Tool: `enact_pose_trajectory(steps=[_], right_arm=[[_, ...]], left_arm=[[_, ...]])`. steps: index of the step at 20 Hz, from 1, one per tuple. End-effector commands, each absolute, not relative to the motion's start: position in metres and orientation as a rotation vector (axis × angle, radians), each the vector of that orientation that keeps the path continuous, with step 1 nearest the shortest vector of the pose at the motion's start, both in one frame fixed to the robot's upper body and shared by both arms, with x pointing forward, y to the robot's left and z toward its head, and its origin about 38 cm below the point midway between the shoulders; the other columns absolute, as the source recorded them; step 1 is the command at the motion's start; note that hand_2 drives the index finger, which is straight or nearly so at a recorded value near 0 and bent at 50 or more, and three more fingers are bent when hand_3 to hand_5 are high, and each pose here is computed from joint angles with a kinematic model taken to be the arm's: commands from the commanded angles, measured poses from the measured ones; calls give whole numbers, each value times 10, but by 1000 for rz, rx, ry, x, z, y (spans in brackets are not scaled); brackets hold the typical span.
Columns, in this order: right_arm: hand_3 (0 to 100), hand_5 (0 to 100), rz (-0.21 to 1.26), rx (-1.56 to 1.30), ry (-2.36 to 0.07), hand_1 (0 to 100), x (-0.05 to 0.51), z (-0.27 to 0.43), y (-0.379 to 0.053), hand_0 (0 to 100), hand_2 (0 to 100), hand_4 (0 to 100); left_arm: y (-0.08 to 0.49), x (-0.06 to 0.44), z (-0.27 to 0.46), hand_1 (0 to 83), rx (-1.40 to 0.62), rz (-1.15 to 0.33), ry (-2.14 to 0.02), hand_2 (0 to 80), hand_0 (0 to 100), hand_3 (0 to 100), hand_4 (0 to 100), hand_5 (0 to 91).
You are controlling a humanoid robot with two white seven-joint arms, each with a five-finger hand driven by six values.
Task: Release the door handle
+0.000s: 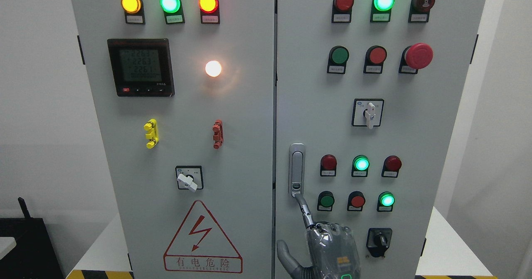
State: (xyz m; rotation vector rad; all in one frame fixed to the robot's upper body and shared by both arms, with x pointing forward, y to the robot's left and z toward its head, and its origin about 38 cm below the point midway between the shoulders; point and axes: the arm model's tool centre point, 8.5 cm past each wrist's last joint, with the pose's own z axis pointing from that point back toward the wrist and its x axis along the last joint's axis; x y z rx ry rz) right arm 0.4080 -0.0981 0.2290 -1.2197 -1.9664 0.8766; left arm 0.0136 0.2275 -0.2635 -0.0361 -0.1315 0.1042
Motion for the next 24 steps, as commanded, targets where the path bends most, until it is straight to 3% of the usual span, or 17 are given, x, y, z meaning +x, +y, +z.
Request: enact_pose_trajectory(steps=[1, 24], right_arm=[[1000, 999, 876, -1219, -1963, 380, 410, 227, -97, 365, 0, 1000], [1000, 997, 904, -1225, -1948, 378, 419, 225, -96, 365, 0, 1000]], left_arm=[[227, 36, -263, 389, -39, 90, -168, 0, 120, 0, 0, 0], [227, 36, -263, 389, -39, 90, -168, 0, 120, 0, 0, 0]])
